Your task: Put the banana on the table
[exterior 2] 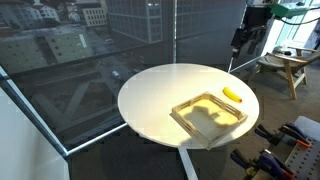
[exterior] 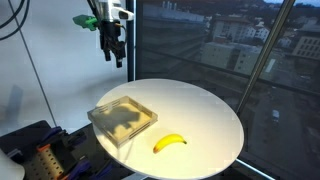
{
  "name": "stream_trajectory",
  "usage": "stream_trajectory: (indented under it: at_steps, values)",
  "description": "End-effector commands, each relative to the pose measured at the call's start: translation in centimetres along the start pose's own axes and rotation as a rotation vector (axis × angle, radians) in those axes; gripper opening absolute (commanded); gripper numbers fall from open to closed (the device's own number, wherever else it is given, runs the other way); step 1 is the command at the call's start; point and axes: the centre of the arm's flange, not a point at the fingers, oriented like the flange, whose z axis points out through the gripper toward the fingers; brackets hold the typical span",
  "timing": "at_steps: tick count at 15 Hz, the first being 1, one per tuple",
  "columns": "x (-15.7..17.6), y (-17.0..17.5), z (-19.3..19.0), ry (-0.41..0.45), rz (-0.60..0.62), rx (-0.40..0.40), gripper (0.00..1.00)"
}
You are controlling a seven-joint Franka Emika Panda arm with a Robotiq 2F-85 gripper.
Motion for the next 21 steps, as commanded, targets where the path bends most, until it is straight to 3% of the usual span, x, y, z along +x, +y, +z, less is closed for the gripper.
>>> stream_trajectory:
  at_steps: [1, 10, 21]
  values:
    - [-1.3, 0.7, -1.5, -0.029, -0.029, 0.024, 1.0]
    - [-3.0, 0.8, -2.3, -0.09, -0.078, 0.032, 1.0]
    - [-2.5, 0.6, -1.7, -0.088, -0.064, 0.01, 1.0]
